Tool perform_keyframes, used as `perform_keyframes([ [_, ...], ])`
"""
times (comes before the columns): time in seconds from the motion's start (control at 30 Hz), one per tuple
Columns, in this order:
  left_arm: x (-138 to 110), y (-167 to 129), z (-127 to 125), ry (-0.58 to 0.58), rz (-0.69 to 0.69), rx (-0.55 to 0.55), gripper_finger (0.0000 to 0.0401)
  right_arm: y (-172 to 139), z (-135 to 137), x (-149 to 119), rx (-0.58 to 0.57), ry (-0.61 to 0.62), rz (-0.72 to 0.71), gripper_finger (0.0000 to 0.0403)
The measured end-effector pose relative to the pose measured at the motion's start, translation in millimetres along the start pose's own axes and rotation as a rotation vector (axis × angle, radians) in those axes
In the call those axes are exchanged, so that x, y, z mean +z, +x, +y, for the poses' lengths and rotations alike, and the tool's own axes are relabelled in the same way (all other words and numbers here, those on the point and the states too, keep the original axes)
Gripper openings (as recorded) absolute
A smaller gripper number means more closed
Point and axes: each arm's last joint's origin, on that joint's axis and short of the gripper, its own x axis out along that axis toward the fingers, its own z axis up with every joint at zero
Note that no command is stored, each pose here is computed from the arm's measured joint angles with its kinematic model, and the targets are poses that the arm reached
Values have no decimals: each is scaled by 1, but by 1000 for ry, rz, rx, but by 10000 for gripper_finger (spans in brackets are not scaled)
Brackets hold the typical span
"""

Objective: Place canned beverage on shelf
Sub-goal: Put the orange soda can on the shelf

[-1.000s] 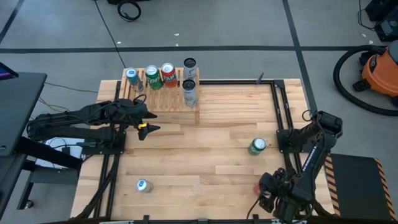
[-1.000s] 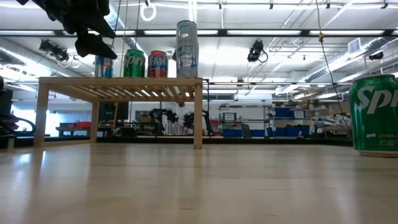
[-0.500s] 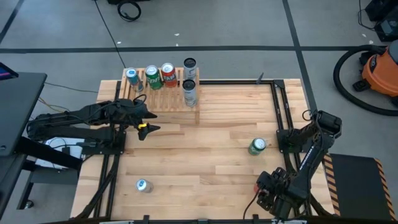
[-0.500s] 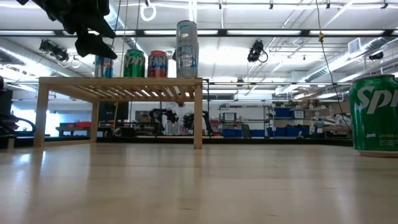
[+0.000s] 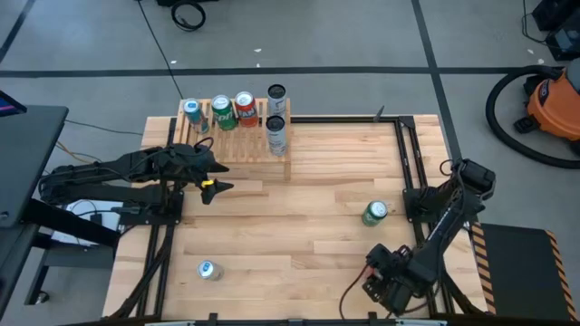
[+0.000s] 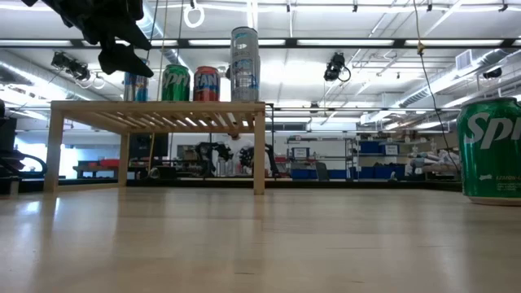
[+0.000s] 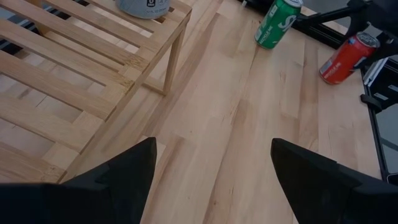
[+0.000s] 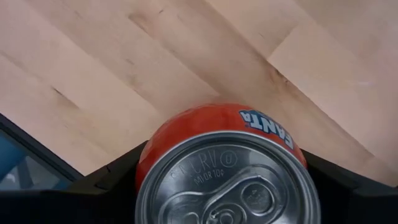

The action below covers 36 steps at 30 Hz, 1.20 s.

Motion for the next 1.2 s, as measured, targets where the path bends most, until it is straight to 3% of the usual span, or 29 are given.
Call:
perform_keyframes([
  [0.23,0,0,0,0,1,1,318,-16,18,29,30,-27,1,307],
  [0.73,-1,0,0,-12,5,3,318,-47,45,133,166,-115,-62,307],
  [1.2,-1,0,0,24,6,3,318,-77,47,205,270,-234,-213,307],
])
